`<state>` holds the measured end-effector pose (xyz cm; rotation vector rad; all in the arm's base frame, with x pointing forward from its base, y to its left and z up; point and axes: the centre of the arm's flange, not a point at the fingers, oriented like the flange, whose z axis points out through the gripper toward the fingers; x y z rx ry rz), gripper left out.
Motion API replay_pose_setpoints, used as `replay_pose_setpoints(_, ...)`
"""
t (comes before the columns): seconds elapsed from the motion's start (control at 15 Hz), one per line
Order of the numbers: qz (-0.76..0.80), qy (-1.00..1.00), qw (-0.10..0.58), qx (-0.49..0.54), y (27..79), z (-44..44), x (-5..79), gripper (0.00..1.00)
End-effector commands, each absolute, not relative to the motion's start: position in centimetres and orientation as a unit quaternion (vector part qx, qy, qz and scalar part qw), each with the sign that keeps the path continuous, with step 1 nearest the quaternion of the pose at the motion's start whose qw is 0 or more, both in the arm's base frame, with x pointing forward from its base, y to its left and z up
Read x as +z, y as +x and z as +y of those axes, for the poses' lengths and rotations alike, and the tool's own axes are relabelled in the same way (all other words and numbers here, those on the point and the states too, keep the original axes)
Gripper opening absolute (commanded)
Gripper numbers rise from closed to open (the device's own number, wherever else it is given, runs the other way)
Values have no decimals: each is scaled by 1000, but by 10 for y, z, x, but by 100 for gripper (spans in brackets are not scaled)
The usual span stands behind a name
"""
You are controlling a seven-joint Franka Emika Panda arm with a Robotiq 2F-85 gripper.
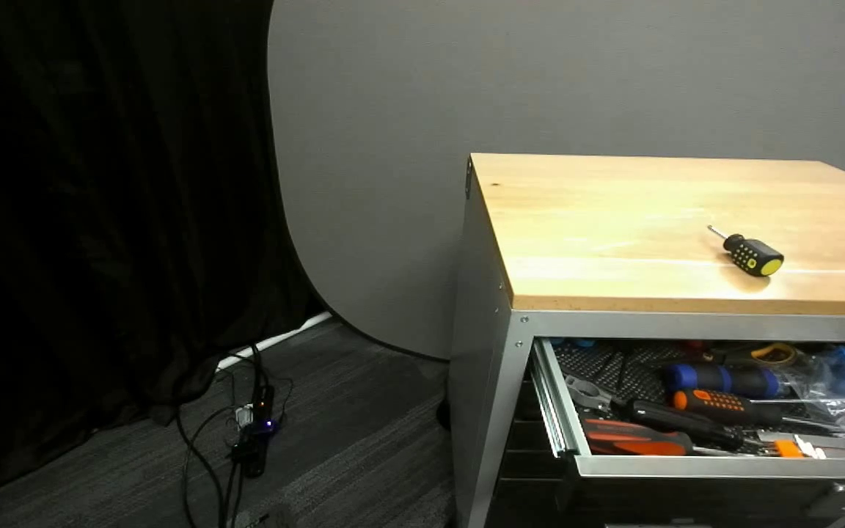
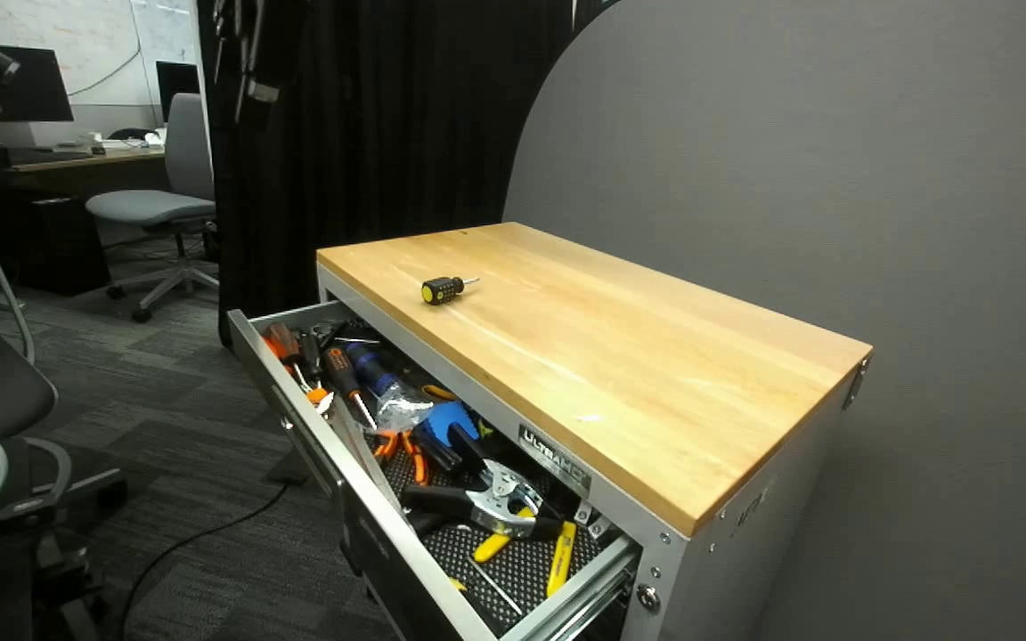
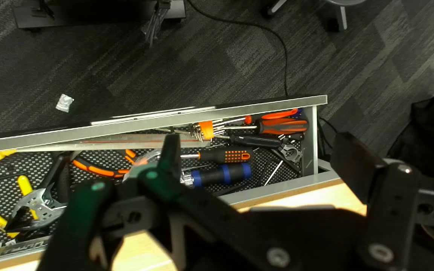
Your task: Put the screwdriver in the drawer and close it
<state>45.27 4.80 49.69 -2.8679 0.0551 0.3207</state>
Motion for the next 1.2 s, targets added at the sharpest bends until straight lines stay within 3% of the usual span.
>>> replay_pose_setpoints(0.0, 46, -986, 133, 84, 488, 64, 490, 100)
replay_pose_setpoints(0.33, 20, -993, 94, 65, 576, 130, 463, 100)
replay_pose_setpoints(0.6, 7, -998, 20, 64, 640, 169, 428, 100)
replay_pose_setpoints(1.13, 1, -996, -35, 88, 735, 179, 328, 100)
